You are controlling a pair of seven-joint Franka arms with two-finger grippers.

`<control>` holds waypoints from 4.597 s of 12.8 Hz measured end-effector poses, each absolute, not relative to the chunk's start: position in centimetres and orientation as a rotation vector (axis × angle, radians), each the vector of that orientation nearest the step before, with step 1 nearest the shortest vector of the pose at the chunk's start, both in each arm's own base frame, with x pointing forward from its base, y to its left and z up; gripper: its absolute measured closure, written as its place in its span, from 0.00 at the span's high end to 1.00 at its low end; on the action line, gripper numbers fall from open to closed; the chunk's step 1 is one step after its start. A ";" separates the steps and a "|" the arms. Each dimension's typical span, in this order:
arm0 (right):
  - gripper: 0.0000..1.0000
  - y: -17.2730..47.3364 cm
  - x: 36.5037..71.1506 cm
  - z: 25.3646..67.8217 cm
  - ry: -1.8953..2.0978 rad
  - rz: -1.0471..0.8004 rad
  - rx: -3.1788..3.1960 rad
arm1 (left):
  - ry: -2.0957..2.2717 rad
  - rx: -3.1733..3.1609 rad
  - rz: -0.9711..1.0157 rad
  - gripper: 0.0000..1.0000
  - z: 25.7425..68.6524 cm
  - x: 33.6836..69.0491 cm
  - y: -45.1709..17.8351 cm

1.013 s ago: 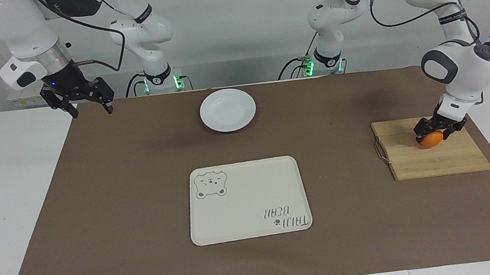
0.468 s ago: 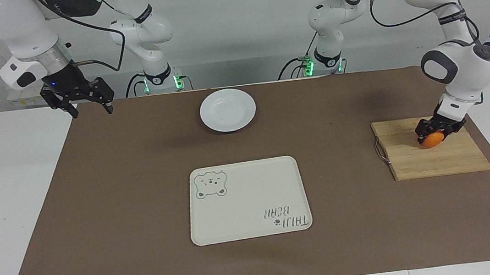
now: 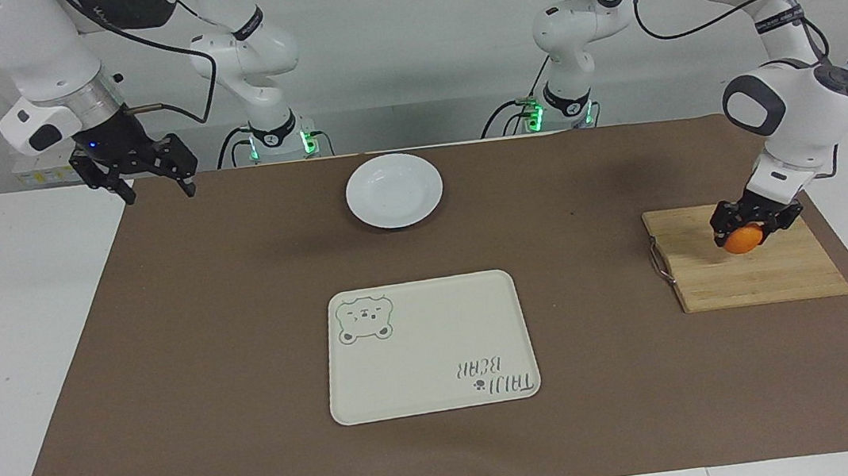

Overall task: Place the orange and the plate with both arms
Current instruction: 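Carry the orange with the left gripper and set it on the white plate, then withdraw the left gripper while the right gripper reaches the plate rim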

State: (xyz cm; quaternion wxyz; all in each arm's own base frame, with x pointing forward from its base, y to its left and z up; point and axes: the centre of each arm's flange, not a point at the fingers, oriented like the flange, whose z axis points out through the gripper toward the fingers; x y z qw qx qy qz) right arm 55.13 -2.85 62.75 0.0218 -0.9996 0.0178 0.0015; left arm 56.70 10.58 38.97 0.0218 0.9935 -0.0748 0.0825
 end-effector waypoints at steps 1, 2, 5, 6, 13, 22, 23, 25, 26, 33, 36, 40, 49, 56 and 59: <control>1.00 -2.9 55.1 62.8 0.055 0.005 -3.097 | -0.242 3.069 0.256 0.78 41.1 56.4 8.5; 1.00 -2.9 55.1 62.8 0.055 0.005 -3.097 | -0.243 3.058 0.242 0.78 42.9 56.0 5.9; 1.00 -2.9 55.1 62.8 0.055 0.005 -3.097 | -0.219 3.029 0.214 0.78 45.4 54.8 -4.2; 1.00 -2.9 55.1 62.8 0.055 0.005 -3.097 | -0.201 3.021 0.192 0.78 45.3 54.3 -7.9; 1.00 -2.9 55.1 62.8 0.055 0.005 -3.097 | -0.265 2.918 0.086 0.78 44.8 43.5 -34.0; 1.00 -2.9 55.1 62.8 0.055 0.005 -3.097 | -0.497 2.857 -0.067 0.78 34.9 28.3 -50.6; 1.00 -2.9 55.1 62.8 0.055 0.005 -3.097 | -0.500 2.866 -0.076 0.78 33.9 28.2 -50.8; 1.00 -2.9 55.1 62.8 0.055 0.005 -3.097 | -0.482 2.881 -0.081 0.78 32.7 28.9 -50.5; 1.00 -2.9 55.1 62.8 0.055 0.005 -3.097 | -0.475 2.883 -0.078 0.78 32.6 29.3 -50.3; 1.00 -2.9 55.1 62.8 0.055 0.005 -3.097 | -0.438 2.849 -0.012 1.00 35.4 31.8 -50.0; 1.00 -3.1 55.1 62.8 0.061 0.005 -3.097 | -0.446 2.843 0.055 1.00 38.3 34.0 -48.7; 1.00 -3.3 54.7 62.0 0.070 0.024 -3.096 | -0.397 2.924 0.112 1.00 42.9 40.7 -44.1; 1.00 5.2 52.1 50.3 -0.153 0.039 -3.091 | -0.391 3.005 0.250 1.00 58.0 54.6 -24.2; 1.00 8.9 46.3 41.8 -0.159 0.257 -2.847 | -0.495 3.087 0.177 1.00 65.4 56.5 -7.1; 1.00 9.5 45.2 39.8 -0.150 0.292 -2.761 | -0.444 3.099 0.070 1.00 68.1 54.7 -2.3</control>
